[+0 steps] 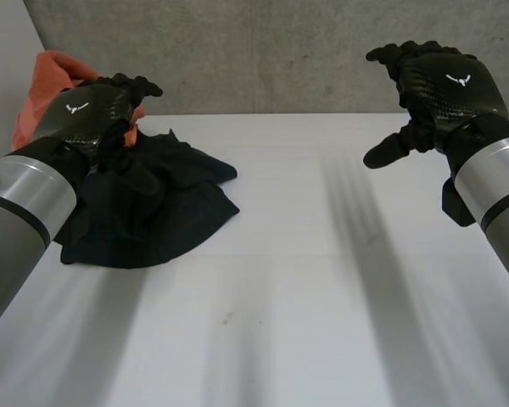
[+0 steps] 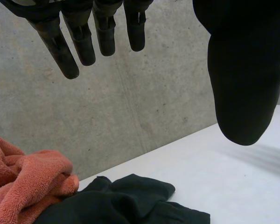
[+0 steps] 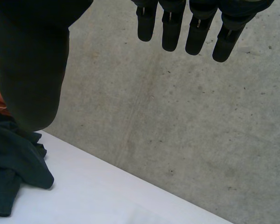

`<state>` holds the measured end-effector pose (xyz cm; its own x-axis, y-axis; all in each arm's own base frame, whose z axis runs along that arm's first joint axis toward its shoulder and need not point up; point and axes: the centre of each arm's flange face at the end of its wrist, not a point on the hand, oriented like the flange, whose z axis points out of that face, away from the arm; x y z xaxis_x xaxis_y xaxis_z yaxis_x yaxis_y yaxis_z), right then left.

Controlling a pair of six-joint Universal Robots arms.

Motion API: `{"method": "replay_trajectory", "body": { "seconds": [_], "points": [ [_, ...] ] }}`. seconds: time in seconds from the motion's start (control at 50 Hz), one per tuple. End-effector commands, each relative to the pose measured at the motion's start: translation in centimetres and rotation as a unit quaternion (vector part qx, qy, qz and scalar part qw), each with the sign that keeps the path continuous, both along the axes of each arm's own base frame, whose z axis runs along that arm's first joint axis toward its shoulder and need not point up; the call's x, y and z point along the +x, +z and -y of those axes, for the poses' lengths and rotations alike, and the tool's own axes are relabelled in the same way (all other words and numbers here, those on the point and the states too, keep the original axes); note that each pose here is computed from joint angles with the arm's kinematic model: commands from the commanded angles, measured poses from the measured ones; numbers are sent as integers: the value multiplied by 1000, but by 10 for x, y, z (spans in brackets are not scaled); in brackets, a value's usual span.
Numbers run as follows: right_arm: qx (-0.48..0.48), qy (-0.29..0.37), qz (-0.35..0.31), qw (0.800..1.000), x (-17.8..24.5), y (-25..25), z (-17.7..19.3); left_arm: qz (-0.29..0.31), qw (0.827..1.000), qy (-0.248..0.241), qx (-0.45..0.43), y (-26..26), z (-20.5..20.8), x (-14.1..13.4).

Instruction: Fold the laundry.

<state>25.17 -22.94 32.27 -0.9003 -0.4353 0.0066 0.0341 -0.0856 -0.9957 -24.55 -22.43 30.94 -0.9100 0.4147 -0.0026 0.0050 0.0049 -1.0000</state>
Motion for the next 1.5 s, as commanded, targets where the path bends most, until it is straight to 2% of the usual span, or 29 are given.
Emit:
{"method": "replay_trajectory", "body": {
  "seconds": [0.02,0.26,0.36,0.44,0.52,0.68,0.76,0.86,0.94,0.98,1.04,1.06,1.1,1.12,1.18,1.2,1.28,1.38,1.5],
  "points": [
    [-55,-12,24,998,-3,13,12,0,1000,16,0,-1,6,9],
    [-71,-13,28,997,-4,16,12,18,999,19,-24,1,9,13],
    [-70,0,11,997,1,10,15,24,998,39,-50,9,21,20],
    [-70,13,-12,997,6,3,14,37,989,106,-101,12,78,49],
    [-70,19,-28,997,10,-3,16,55,980,142,-127,3,134,68],
    [-57,29,-41,997,13,-15,22,132,968,180,-111,-46,218,91],
    [-50,28,-45,997,14,-21,27,164,963,188,-102,-77,245,98],
    [-43,25,-49,998,13,-26,32,175,959,193,-111,-96,264,99],
    [-45,20,-51,998,11,-26,35,157,957,194,-147,-70,262,91],
    [-47,18,-50,997,10,-25,37,123,955,193,-187,-32,252,84],
    [-50,13,-51,997,8,-23,39,75,955,176,-228,7,236,71],
    [-52,12,-51,997,6,-22,40,41,953,153,-257,34,222,59],
    [-53,9,-50,997,5,-21,42,10,951,123,-283,60,206,45],
    [-55,8,-50,997,5,-20,42,-18,947,92,-306,85,188,32],
    [-60,1,-48,997,1,-16,45,-61,940,43,-332,118,157,10],
    [-62,0,-47,997,0,-14,46,-91,935,8,-343,135,134,-5],
    [-69,-16,-44,997,-9,-8,52,-154,923,-59,-346,160,87,-35],
    [-78,-37,-41,995,-21,-2,62,-202,922,-140,-300,149,44,-79],
    [-81,-56,-41,994,-31,0,72,-189,944,-212,-167,73,13,-128]
  ]
}}
